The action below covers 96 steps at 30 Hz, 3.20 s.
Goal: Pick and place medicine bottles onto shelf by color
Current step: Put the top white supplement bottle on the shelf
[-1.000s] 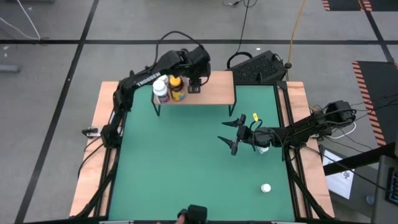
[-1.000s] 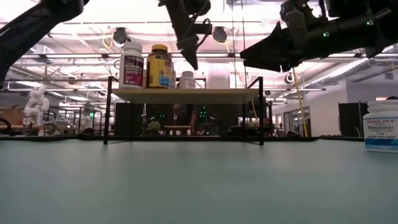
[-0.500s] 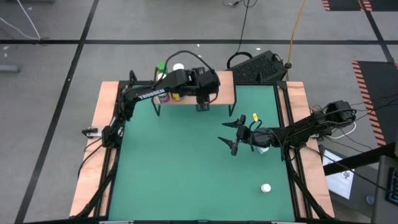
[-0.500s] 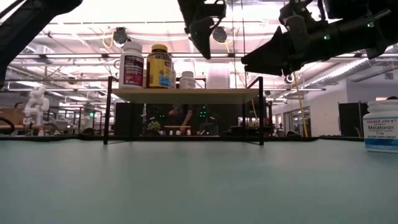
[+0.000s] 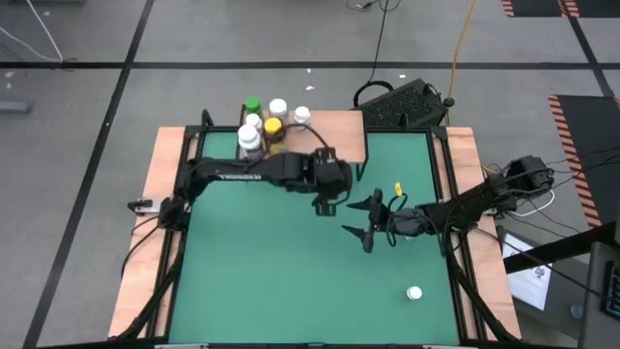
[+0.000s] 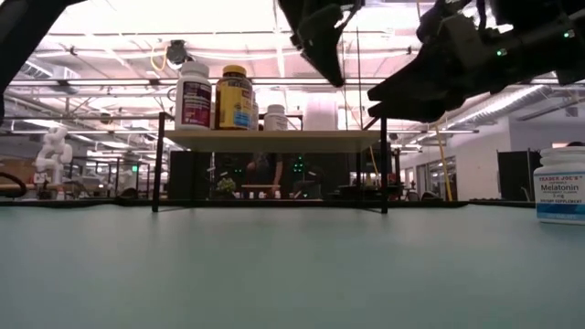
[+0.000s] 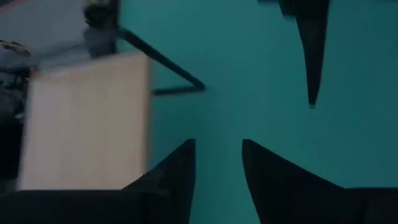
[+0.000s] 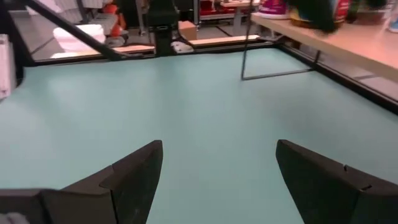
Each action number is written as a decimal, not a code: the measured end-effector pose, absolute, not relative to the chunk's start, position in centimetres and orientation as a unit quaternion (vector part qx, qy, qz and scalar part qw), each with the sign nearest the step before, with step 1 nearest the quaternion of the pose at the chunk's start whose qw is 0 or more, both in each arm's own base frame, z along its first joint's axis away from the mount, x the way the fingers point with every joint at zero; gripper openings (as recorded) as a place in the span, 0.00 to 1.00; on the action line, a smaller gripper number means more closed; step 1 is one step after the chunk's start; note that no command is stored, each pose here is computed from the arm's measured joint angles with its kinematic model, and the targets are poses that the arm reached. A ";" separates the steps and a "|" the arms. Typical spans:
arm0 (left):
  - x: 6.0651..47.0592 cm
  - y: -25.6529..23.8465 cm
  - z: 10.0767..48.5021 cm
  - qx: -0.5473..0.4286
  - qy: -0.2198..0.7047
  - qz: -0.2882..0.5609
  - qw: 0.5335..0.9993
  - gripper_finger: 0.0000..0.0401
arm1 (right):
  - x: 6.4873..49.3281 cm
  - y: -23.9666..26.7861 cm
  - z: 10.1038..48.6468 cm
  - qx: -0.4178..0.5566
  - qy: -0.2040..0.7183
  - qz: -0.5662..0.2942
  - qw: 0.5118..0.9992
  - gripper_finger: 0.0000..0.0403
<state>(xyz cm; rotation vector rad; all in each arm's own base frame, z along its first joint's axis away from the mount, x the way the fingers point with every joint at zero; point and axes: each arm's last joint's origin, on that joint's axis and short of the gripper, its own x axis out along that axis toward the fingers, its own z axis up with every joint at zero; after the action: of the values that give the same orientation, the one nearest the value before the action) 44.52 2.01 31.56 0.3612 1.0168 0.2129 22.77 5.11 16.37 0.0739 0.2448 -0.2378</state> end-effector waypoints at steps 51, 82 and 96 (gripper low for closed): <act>35.4 -4.1 22.0 0.092 0.212 0.087 0.969 0.29 | 21.5 6.2 16.1 0.107 0.159 -0.156 0.969 0.77; 36.5 -0.5 24.4 0.137 0.083 -0.027 0.987 0.49 | 13.2 10.8 18.8 0.414 0.537 -0.129 0.724 0.60; 38.7 -0.4 21.3 0.135 0.105 -0.036 0.985 0.49 | 10.9 8.9 14.4 0.357 0.562 -0.216 0.714 0.60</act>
<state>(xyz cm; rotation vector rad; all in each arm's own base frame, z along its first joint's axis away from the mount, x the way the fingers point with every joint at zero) 38.66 -0.36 21.31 0.2715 0.2121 -0.0733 10.94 8.93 14.44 0.7919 1.2451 -0.4775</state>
